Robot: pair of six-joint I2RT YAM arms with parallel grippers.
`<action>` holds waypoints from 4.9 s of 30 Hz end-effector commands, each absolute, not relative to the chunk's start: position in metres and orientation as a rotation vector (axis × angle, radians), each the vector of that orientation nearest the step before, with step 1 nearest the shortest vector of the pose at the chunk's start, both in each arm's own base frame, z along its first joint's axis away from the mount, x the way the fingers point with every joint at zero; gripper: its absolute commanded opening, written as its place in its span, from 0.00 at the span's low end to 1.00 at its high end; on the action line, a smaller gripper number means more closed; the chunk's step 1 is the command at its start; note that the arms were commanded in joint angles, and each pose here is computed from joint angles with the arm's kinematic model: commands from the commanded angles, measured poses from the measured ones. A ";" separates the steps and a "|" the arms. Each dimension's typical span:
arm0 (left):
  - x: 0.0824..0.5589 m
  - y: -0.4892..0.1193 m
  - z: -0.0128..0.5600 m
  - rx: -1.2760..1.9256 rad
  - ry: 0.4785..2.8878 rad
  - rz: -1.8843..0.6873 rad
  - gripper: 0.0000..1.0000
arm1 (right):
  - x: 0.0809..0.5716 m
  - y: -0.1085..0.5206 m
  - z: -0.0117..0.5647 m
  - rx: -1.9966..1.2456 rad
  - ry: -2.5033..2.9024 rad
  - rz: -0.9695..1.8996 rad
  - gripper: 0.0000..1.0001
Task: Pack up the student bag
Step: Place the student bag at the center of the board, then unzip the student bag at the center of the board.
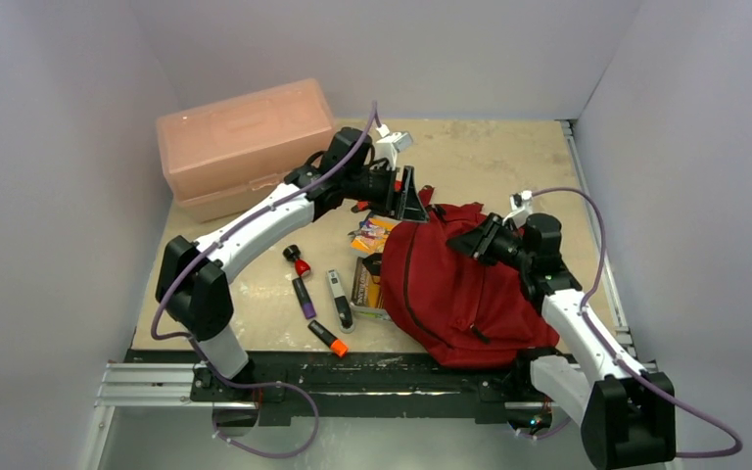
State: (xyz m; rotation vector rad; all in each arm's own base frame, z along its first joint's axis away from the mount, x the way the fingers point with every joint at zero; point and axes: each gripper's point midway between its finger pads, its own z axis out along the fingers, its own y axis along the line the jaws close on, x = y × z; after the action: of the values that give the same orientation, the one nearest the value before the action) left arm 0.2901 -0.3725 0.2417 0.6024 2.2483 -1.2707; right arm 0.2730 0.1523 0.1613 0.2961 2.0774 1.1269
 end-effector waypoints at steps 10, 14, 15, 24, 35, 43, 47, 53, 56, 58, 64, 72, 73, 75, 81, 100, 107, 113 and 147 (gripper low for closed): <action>0.293 -0.374 0.196 0.594 2.384 -1.182 0.40 | 0.313 0.144 0.220 0.434 1.935 1.160 0.47; 0.291 -0.375 0.197 0.601 2.373 -1.193 0.17 | 0.337 0.145 0.213 0.589 1.950 1.217 0.48; 0.290 -0.376 0.199 0.607 2.361 -1.201 0.17 | 0.341 0.149 0.210 0.616 1.958 1.252 0.48; 0.281 -0.380 0.217 0.671 2.238 -1.276 0.05 | 0.347 0.157 0.204 0.668 1.906 1.380 0.56; 0.276 -0.385 0.219 0.688 2.228 -1.316 0.03 | 0.348 0.158 0.199 0.841 1.723 1.609 0.54; 0.273 -0.387 0.218 0.695 2.233 -1.325 0.03 | 0.351 0.156 0.200 0.858 1.682 1.631 0.46; 0.272 -0.388 0.218 0.696 2.232 -1.328 0.03 | 0.353 0.157 0.201 0.840 1.674 1.646 0.38; 0.271 -0.389 0.218 0.704 2.230 -1.332 0.03 | 0.356 0.159 0.198 0.852 1.659 1.689 0.36; 0.270 -0.389 0.218 0.708 2.230 -1.333 0.02 | 0.356 0.159 0.194 0.883 1.652 1.704 0.37; 0.270 -0.389 0.218 0.707 2.231 -1.331 0.02 | 0.355 0.157 0.189 0.915 1.649 1.704 0.39; 0.269 -0.389 0.219 0.710 2.228 -1.333 0.02 | 0.356 0.152 0.173 0.959 1.696 1.612 0.45; 0.268 -0.390 0.218 0.713 2.229 -1.333 0.02 | 0.369 0.158 0.184 0.891 1.667 1.662 0.44; 0.268 -0.390 0.218 0.715 2.229 -1.335 0.02 | 0.369 0.159 0.186 0.884 1.657 1.683 0.43; 0.267 -0.391 0.218 0.717 2.229 -1.336 0.02 | 0.371 0.160 0.188 0.889 1.633 1.718 0.42; 0.266 -0.392 0.216 0.722 2.232 -1.339 0.02 | 0.374 0.163 0.193 0.877 1.597 1.781 0.32; 0.264 -0.394 0.216 0.730 2.236 -1.346 0.02 | 0.370 0.171 0.211 0.765 1.546 1.846 0.27; 0.263 -0.394 0.216 0.734 2.240 -1.345 0.02 | 0.367 0.176 0.220 0.638 1.527 1.867 0.00; 0.266 -0.388 0.232 0.722 2.223 -1.360 0.50 | 0.361 0.185 0.236 0.409 1.555 1.801 0.00; 0.340 -0.449 0.214 0.500 2.357 -1.760 0.93 | 0.344 0.201 0.277 -0.052 1.708 1.616 0.00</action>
State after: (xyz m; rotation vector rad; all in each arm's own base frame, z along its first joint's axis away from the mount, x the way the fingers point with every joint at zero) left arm 0.3740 -0.4286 0.1960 0.2050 2.4382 -1.6597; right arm 0.3449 0.1990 0.2443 0.0867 1.7931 1.6657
